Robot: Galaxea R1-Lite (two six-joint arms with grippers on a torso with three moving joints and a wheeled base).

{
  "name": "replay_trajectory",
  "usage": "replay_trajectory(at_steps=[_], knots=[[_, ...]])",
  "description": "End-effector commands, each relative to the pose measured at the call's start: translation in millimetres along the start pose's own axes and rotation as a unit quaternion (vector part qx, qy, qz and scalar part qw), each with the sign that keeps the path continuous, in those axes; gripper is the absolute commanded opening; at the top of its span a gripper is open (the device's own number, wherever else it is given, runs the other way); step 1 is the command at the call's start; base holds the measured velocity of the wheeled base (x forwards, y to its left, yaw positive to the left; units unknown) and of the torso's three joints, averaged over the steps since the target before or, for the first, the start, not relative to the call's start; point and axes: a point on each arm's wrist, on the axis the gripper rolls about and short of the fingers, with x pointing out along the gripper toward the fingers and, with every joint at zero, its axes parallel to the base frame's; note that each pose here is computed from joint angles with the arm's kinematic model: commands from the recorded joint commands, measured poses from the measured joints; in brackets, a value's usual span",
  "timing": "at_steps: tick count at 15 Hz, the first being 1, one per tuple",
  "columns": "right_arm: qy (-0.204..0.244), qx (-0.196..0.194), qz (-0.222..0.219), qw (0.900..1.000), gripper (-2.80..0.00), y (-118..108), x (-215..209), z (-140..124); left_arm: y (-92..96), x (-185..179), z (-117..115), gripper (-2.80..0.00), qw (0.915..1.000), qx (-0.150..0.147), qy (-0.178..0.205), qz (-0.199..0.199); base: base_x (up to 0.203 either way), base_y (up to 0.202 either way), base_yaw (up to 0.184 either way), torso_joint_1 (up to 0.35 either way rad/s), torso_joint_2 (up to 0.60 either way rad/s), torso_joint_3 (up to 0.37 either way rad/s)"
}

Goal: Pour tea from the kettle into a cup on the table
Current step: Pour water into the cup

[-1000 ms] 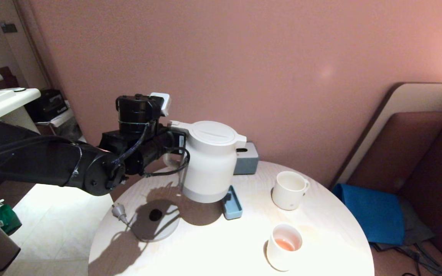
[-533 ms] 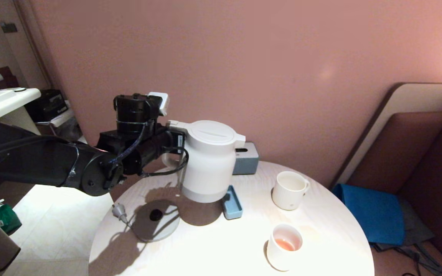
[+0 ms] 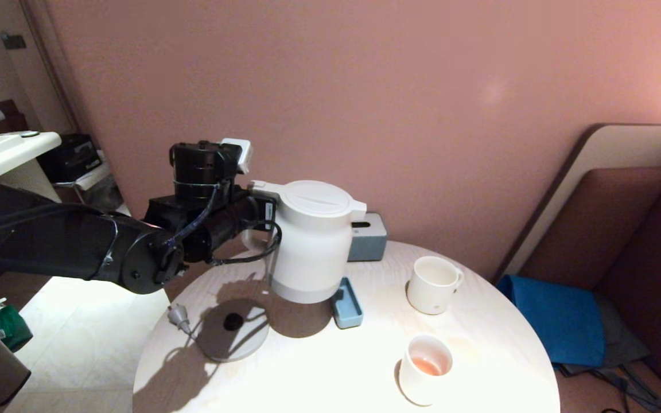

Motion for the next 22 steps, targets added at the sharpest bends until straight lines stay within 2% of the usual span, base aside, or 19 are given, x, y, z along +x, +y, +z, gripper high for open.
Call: replay_trajectory(at_steps=[1,3,7,11,13,15,18,21,22], knots=[[-0.034,-0.001,-0.002,0.999,-2.80,0,-6,21,0.5,0,-5,-2.80,1.0000,0.000,0.000,0.002,0.000,0.000,0.000,0.000,0.00,0.000],[-0.031,-0.001,0.001,1.000,-2.80,0,-8,47,-0.3,1,-6,-2.80,0.9997,-0.003,-0.022,0.001,0.000,0.000,0.000,0.000,0.00,0.000],[0.018,0.005,0.005,1.000,-2.80,0,22,99,1.3,-4,-2,-2.80,0.9996,-0.005,-0.028,0.002,0.000,0.000,0.000,0.000,0.00,0.000],[0.084,0.014,0.000,0.996,-2.80,0,92,148,3.2,-12,3,-2.80,0.9994,-0.008,-0.034,0.002,0.000,0.000,0.000,0.000,0.00,0.000],[0.127,0.018,-0.008,0.992,-2.80,0,133,159,4.1,-16,4,-2.80,0.9994,-0.007,-0.035,0.002,0.000,0.000,0.000,0.000,0.00,0.000],[0.191,0.016,-0.022,0.981,-2.80,-2,180,151,5.7,-19,6,-2.80,0.9992,-0.008,-0.038,0.003,0.000,0.000,0.000,0.000,0.00,0.000],[0.284,0.004,-0.038,0.958,-2.80,-13,235,117,11.2,-20,6,-2.80,0.9992,-0.009,-0.038,0.009,0.000,0.000,0.000,0.000,0.00,0.000],[0.364,-0.001,-0.026,0.931,-2.80,-35,266,74,12.2,-22,3,-2.80,0.9994,-0.008,-0.032,0.009,0.000,0.000,0.000,0.000,0.00,0.000],[0.382,0.006,-0.003,0.924,-2.80,-42,269,62,12.7,-22,3,-2.80,0.9994,-0.008,-0.032,0.010,0.000,0.000,0.000,0.000,0.00,0.000]])
